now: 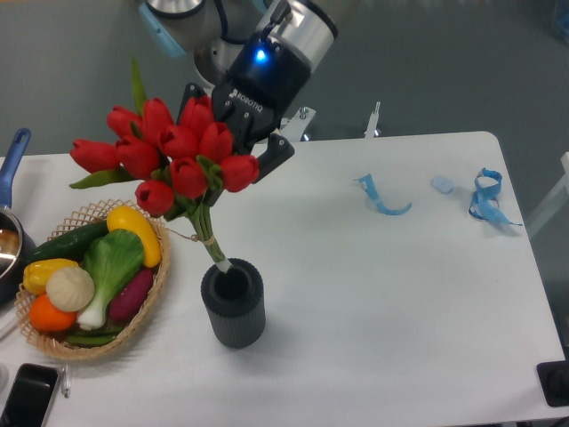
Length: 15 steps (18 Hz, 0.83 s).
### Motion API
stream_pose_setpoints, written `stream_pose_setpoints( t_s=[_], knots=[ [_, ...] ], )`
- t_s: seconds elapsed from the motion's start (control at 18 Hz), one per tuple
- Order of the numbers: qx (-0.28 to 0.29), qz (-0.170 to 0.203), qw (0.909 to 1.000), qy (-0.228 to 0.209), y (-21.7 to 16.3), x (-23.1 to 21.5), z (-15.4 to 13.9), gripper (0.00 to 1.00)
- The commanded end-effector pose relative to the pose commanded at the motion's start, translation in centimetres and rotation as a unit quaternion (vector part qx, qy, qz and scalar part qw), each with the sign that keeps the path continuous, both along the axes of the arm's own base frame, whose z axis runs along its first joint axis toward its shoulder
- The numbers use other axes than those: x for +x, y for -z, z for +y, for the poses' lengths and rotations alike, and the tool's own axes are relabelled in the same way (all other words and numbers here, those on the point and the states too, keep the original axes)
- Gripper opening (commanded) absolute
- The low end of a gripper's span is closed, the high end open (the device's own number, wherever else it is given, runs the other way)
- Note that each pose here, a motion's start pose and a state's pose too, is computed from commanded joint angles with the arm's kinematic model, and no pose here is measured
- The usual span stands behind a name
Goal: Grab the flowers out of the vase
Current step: 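Lift the gripped tulips up out of the grey vase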
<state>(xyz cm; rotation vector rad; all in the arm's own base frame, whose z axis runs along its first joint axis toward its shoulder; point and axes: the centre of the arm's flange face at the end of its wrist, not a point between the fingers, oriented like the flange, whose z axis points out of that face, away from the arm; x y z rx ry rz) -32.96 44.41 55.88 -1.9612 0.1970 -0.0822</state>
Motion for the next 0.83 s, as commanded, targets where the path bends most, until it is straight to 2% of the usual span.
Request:
stream_pose_setpoints(
  t_s=[0.17,0.39,0.83],
  knots=[
    [-0.002,0.0,0.9993,-0.037,0.7,-3.8,-2.6,0.48],
    [-0.012,-0.004,0.9984,-0.055,3.7,-8.1,-3.7,0.48],
    [-0.018,-0.004,0.9971,-0.074,5.5,-10.5,-5.8,0.48]
  ],
)
